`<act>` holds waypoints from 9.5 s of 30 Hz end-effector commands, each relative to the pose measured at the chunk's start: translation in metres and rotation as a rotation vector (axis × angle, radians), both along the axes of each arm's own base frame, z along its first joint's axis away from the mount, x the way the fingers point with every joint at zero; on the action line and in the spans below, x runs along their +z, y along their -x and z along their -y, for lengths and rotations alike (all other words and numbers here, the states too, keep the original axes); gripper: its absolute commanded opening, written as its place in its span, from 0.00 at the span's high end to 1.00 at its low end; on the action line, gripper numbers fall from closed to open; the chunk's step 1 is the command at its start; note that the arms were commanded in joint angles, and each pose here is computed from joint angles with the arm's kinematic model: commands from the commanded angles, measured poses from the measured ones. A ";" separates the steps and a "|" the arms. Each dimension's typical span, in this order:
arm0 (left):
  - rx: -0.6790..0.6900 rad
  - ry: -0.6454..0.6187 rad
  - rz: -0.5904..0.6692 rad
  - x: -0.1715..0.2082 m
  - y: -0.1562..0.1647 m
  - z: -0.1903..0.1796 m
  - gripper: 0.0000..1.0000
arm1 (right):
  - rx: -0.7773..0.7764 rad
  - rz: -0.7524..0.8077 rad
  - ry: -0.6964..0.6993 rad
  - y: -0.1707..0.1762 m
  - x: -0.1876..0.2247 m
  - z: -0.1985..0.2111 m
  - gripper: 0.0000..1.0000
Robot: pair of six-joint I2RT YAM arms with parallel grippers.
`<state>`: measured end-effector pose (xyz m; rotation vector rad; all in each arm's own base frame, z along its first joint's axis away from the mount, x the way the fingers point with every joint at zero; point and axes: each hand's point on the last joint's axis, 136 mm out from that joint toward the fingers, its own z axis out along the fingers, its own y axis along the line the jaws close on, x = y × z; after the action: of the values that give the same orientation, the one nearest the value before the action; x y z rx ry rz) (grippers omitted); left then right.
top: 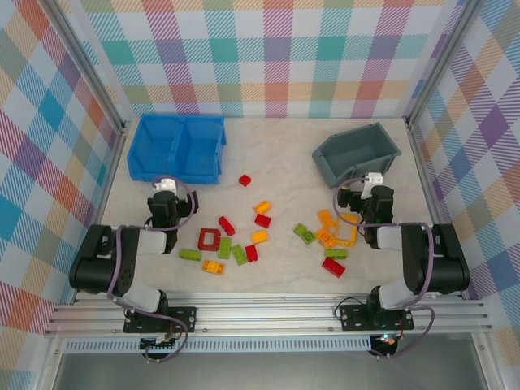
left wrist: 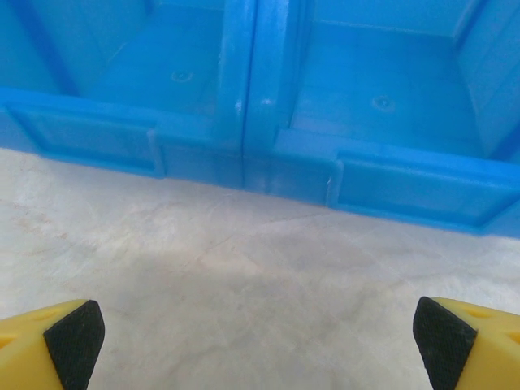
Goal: Sort the legos into containers by color
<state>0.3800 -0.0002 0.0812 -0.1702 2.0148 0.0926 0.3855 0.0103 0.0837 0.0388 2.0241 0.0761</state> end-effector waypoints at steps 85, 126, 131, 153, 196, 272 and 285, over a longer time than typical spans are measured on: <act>-0.235 0.629 -0.625 0.027 -0.177 0.305 1.00 | -0.257 -0.772 -0.270 -0.075 0.052 -0.028 0.92; -0.323 0.543 -0.649 0.038 -0.132 0.343 0.91 | 0.118 -0.783 -0.188 -0.126 0.046 -0.120 0.94; -0.315 0.550 -0.612 0.064 -0.129 0.345 0.60 | 0.114 -0.800 -0.191 -0.123 0.043 -0.121 0.94; -0.016 0.550 -0.560 0.079 -0.143 0.128 0.72 | 0.188 -0.776 -0.212 -0.140 0.046 -0.158 0.93; -0.364 0.442 -0.359 0.186 -0.004 0.240 0.42 | -0.188 -0.619 -0.137 -0.018 0.129 -0.045 0.25; -0.527 0.434 -0.141 0.225 0.092 0.345 0.38 | -0.023 -0.602 0.062 -0.119 0.075 -0.101 1.00; -0.540 0.340 -0.114 0.216 0.067 0.376 0.40 | 0.059 -0.757 0.051 -0.162 -0.007 -0.132 1.00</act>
<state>0.3039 -0.3588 0.2779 0.1230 2.1688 -0.5815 0.5548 0.1353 0.0772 0.0043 2.7380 0.0230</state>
